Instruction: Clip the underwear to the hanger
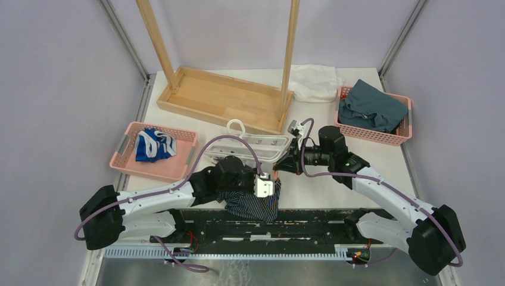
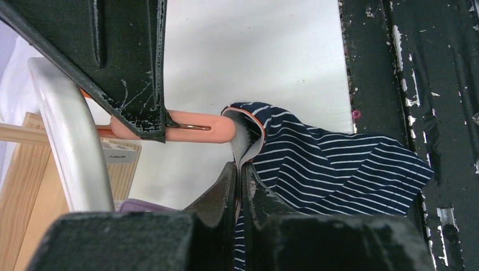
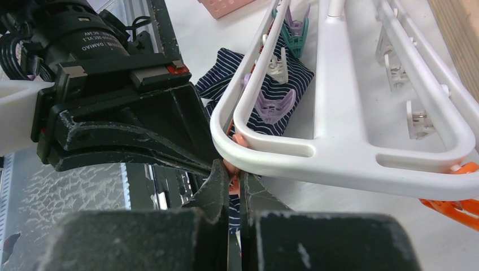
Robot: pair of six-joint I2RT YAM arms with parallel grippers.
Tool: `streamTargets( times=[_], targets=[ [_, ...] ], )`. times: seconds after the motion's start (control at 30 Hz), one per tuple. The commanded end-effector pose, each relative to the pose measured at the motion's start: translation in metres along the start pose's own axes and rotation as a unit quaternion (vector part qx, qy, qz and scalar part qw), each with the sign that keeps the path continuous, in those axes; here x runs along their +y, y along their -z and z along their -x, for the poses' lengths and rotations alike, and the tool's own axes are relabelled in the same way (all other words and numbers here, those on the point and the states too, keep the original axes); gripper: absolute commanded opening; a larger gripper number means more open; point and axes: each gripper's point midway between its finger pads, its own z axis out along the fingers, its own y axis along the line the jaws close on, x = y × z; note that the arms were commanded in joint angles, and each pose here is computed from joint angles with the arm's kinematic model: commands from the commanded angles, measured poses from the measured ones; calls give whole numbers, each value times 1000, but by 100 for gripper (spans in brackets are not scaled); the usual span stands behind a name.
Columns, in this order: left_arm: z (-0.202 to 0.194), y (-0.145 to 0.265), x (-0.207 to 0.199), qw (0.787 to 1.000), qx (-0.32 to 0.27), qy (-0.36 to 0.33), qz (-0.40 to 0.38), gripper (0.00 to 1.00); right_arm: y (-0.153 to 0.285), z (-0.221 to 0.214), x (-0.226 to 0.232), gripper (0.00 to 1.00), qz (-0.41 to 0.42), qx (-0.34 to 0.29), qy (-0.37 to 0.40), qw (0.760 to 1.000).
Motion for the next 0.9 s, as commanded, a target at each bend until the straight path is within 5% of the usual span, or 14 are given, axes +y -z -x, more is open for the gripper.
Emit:
streamTargets(
  times=[0.0,0.87],
  targets=[
    [29,4,8,999,-52,-1,6,3,3,18,11,1,17,-30,42,999],
    [46,7,22,998,-56,-3,18,3,9,18,32,1,54,-28,38,997]
  ],
)
